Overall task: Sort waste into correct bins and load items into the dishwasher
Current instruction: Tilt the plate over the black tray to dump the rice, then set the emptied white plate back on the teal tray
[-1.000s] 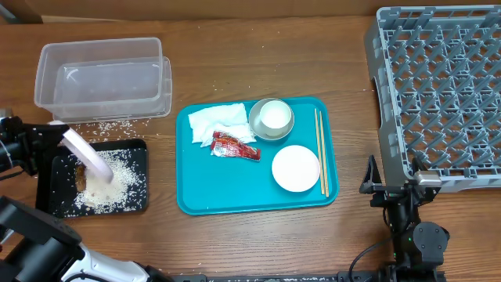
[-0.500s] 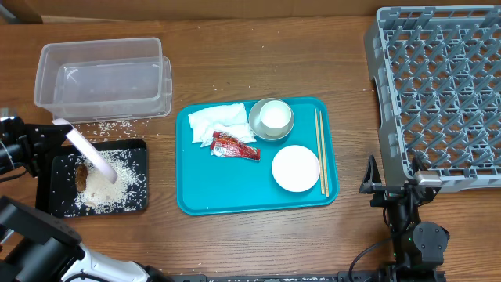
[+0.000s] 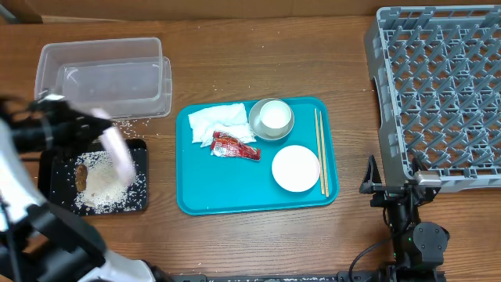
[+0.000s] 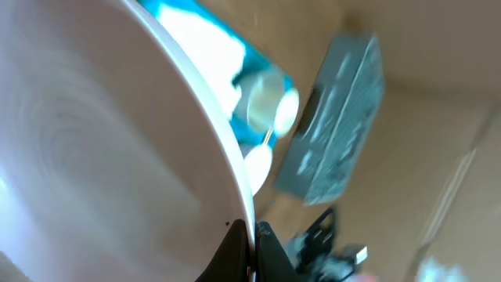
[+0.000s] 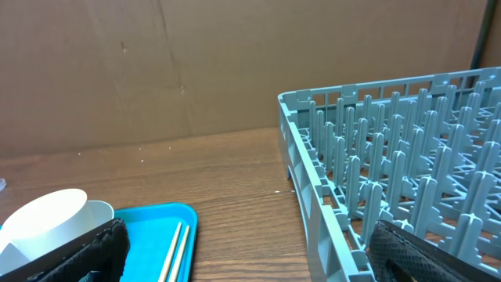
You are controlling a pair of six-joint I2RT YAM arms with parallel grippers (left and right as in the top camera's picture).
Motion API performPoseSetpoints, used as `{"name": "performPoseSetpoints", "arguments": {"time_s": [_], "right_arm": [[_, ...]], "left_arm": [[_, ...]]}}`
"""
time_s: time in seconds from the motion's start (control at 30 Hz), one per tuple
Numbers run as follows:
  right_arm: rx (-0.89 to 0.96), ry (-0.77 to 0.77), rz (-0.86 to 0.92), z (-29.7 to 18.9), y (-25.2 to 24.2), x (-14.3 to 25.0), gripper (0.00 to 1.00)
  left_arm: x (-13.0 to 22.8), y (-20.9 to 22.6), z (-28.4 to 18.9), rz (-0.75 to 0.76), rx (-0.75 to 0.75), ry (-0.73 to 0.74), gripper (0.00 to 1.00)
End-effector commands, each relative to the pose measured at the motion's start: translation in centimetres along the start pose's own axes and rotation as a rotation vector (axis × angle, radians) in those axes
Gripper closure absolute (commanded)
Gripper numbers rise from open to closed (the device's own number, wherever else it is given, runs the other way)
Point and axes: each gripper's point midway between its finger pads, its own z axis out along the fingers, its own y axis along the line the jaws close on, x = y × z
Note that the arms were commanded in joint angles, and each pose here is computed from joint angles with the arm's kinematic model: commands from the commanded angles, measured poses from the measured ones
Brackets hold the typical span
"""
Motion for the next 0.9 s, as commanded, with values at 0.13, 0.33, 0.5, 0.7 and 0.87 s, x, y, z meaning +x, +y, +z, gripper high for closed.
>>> {"name": "performPoseSetpoints", "arguments": {"time_s": [0.13,0.33,0.5,0.7,0.87], "right_arm": [[0.011,-0.009,-0.003,0.0,-0.2,0.0,0.0],[0.011,-0.009,-0.003,0.0,-0.2,0.0,0.0],[0.011,-0.009,-0.003,0.0,-0.2,0.0,0.0],[0.011,-0.009,-0.003,0.0,-0.2,0.0,0.0],[0.011,-0.009,-0.003,0.0,-0.2,0.0,0.0]], "left_arm": [[7.5,-2.2,6.3,0.204,-0.472,0.19,0.96],[11.5,-2.7,13.5,0.344,-0.763,0.208,0.96],[13.6,-1.6,18.6,0.38,-0.913,0.179,0.96],[14.4,1.1,23.3,0.383,-1.076,0.166,0.96],[14.7,3.7,25.8,0.361,-1.161,0.211,0.96]]}}
